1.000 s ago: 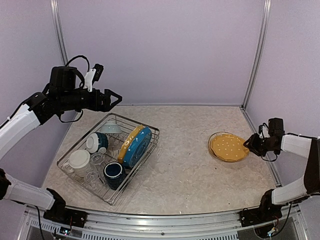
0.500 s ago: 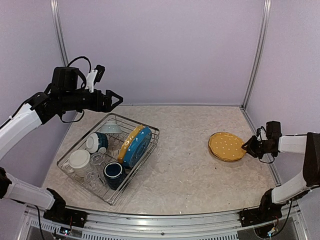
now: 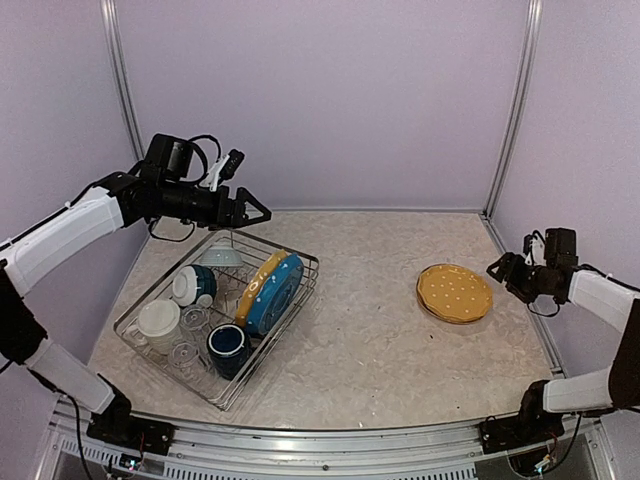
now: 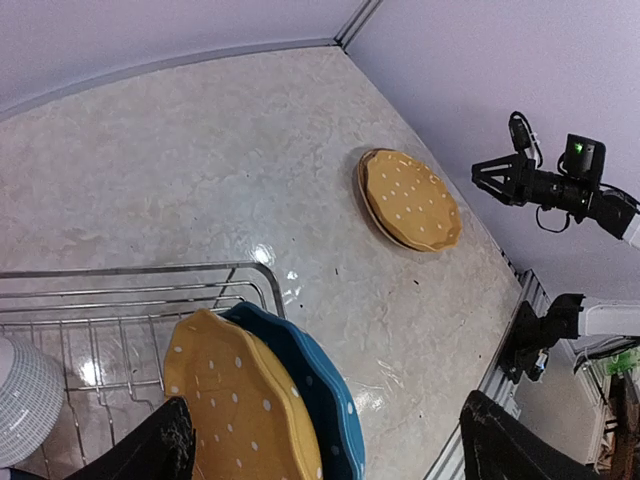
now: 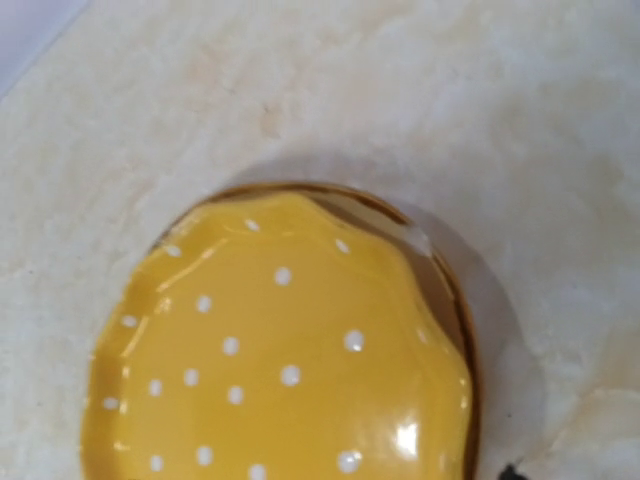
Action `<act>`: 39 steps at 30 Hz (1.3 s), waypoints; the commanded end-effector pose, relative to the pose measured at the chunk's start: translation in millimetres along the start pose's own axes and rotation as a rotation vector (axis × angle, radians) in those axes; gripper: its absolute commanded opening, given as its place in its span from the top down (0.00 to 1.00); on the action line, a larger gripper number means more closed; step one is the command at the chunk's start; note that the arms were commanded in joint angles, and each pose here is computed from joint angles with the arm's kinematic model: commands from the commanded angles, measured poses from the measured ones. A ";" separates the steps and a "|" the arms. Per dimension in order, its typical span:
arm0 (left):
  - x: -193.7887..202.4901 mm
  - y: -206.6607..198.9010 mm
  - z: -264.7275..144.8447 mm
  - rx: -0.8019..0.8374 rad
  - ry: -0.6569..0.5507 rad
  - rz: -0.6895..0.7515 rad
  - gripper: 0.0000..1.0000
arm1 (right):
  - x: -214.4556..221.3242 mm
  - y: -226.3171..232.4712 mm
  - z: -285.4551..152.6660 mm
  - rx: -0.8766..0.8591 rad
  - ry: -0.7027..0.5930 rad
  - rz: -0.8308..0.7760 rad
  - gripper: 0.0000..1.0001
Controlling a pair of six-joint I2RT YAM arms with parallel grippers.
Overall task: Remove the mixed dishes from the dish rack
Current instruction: Place the plate with another plate, then grab the plate from the dish rack.
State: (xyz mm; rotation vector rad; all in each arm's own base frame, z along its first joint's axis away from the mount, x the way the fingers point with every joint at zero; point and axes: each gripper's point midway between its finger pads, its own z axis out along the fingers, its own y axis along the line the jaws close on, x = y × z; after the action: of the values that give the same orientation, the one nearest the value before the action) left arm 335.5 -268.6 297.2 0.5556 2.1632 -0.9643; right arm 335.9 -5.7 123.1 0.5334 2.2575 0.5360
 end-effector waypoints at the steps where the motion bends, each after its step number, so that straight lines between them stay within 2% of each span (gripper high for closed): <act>1: 14.8 -2.9 11.2 0.059 0.103 -0.126 0.15 | -1.9 6.7 -14.1 -0.001 0.002 -0.020 0.26; 5: 26.6 11.2 23.1 0.004 0.191 -0.172 0.21 | -1.6 13.5 -20.7 -0.019 -0.006 -0.029 0.24; 10: 42.5 18.2 39.1 0.005 0.295 -0.217 0.35 | 0.6 12.9 -22.8 -0.015 -0.004 -0.031 0.23; 14: 49.8 19.9 45.3 0.006 0.332 -0.233 0.43 | 0.9 14.6 -22.7 -0.024 -0.002 -0.027 0.22; 21: 72.0 21.5 59.7 -0.086 0.410 -0.175 0.46 | -0.4 16.6 -22.0 -0.031 -0.006 -0.023 0.22; 31: 87.6 28.2 71.2 -0.130 0.471 -0.171 0.65 | 1.5 17.2 -22.3 -0.033 -0.005 -0.024 0.21; 36: 96.3 32.1 77.9 -0.141 0.508 -0.185 0.65 | 2.5 16.5 -22.1 -0.032 -0.006 -0.023 0.21; 39: 99.1 36.4 78.7 -0.170 0.518 -0.176 0.60 | 2.9 17.0 -21.8 -0.035 -0.005 -0.023 0.21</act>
State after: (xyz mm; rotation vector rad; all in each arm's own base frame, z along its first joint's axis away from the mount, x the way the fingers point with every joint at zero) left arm 323.6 -302.6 179.2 0.5799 2.7205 -0.8613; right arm 323.2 2.1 140.1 0.5001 2.2490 0.5522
